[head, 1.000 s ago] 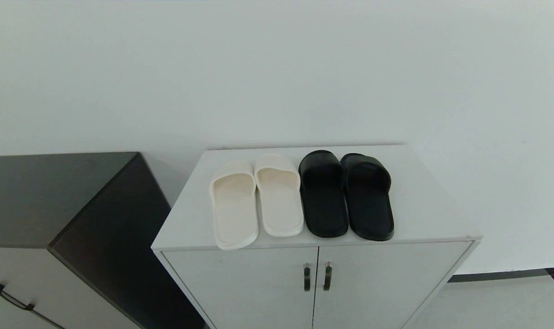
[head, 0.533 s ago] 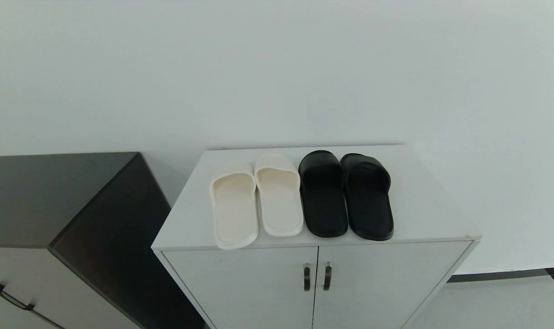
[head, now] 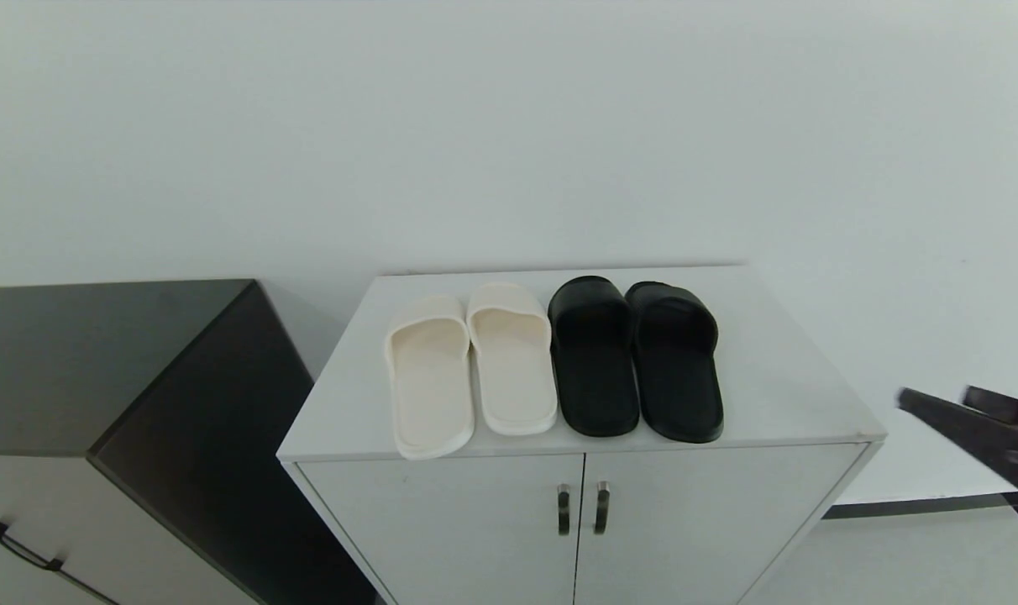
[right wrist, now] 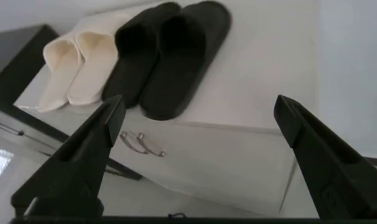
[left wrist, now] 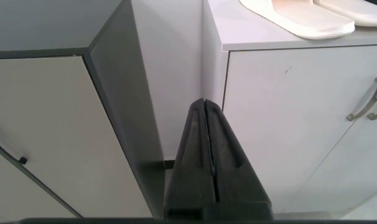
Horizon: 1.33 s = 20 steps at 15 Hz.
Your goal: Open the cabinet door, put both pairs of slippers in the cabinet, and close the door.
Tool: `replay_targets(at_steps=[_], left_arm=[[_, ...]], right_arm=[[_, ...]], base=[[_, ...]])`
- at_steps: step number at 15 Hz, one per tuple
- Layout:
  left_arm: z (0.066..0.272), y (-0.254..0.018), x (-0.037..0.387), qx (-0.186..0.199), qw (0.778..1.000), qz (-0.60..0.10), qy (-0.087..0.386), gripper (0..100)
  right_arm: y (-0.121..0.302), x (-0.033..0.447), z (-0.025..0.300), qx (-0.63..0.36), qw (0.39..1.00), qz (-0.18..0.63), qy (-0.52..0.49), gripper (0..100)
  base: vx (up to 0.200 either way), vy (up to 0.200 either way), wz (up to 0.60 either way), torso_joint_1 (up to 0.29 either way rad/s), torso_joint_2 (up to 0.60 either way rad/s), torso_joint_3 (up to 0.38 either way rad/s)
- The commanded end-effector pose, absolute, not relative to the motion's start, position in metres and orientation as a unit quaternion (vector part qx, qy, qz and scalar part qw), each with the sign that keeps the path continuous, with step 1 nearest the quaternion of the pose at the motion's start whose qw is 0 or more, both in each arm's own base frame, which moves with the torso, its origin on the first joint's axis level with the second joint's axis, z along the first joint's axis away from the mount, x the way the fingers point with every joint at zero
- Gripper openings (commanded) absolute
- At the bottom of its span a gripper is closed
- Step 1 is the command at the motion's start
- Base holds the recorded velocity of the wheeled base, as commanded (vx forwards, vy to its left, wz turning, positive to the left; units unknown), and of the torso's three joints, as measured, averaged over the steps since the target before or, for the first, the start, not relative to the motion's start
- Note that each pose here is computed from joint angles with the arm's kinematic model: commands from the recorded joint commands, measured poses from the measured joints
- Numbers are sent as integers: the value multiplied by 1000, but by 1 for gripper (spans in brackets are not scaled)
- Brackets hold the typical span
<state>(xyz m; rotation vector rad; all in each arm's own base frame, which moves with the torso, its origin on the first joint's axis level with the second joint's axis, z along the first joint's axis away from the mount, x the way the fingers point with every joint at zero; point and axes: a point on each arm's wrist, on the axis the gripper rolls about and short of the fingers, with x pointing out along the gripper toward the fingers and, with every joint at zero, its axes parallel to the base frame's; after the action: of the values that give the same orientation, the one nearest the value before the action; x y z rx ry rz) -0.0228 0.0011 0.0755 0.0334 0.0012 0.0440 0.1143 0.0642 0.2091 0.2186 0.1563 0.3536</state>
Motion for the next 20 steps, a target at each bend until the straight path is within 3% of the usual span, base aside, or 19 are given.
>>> replay_targets(at_steps=[1,5,12,20], left_arm=[[75,1,-23,18,1000,22,0,0],[76,1,-23,18,1000,22,1,0],[75,1,-23,18,1000,21,1,0],[75,1,-23,18,1000,21,2,0]], right_arm=[[137,159,217,93,970,197,109,100],[177,186,229,78,977,174,95,100],[227,226,213,37,992,79,91,100],[259,254,192,24,993,61,98,100]], base=[[0,0,0,0,0,0],[0,0,0,0,0,0],[0,0,0,0,0,0],[0,0,0,0,0,0]])
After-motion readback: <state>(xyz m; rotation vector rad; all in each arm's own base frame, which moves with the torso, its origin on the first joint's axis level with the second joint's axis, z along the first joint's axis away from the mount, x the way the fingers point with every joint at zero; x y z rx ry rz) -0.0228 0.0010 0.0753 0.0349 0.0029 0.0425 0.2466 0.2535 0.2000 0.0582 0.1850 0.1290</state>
